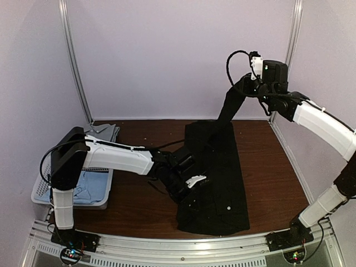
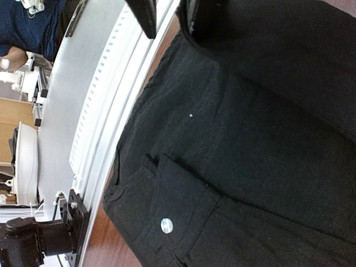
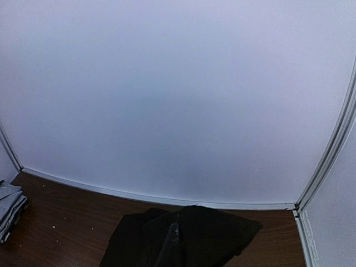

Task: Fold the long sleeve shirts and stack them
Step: Fold the corner of the shirt on the 1/3-folded shirt.

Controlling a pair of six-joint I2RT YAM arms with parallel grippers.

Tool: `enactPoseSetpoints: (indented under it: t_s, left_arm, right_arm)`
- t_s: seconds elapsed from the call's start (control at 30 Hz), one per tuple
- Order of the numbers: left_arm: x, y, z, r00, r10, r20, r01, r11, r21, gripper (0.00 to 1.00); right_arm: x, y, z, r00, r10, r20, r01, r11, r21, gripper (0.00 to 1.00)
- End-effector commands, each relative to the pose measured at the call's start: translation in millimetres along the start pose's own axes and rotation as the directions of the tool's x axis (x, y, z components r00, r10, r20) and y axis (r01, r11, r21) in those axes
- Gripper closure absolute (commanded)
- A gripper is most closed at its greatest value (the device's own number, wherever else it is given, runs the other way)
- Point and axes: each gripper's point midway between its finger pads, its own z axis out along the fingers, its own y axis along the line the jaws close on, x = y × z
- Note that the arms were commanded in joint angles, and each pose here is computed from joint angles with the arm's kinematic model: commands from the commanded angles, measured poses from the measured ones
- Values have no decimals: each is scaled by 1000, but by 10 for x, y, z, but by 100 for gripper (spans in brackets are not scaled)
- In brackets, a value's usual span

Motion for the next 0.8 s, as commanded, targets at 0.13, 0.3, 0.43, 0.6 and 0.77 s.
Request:
enactPoseSetpoints:
  t_s: [0.13, 0.3, 0.43, 0.6, 0.77]
  left_arm:
    - [-331, -281, -204, 992, 59, 114, -68, 994, 80, 57]
    - [-527, -318, -486, 978, 46, 203, -71, 991, 118, 52]
    - [-665, -350, -768, 957, 18, 289, -73, 981, 180, 52]
    - [-752, -147, -1007, 930, -34, 367, -23, 988, 152, 52]
    - [-764, 99, -1121, 906, -83, 415, 39, 993, 113, 53]
  right_arm:
    - [535, 277, -131, 994, -25, -104, 3, 980, -201, 100]
    - [906, 513, -269, 983, -62, -171, -3, 934, -357, 100]
    - [1146, 683, -387, 973, -71, -219, -38, 889, -457, 100]
    - [1323, 829, -525, 961, -65, -270, -90, 847, -524, 100]
    - [1489, 1133, -764, 940, -68, -336, -168, 762, -625, 100]
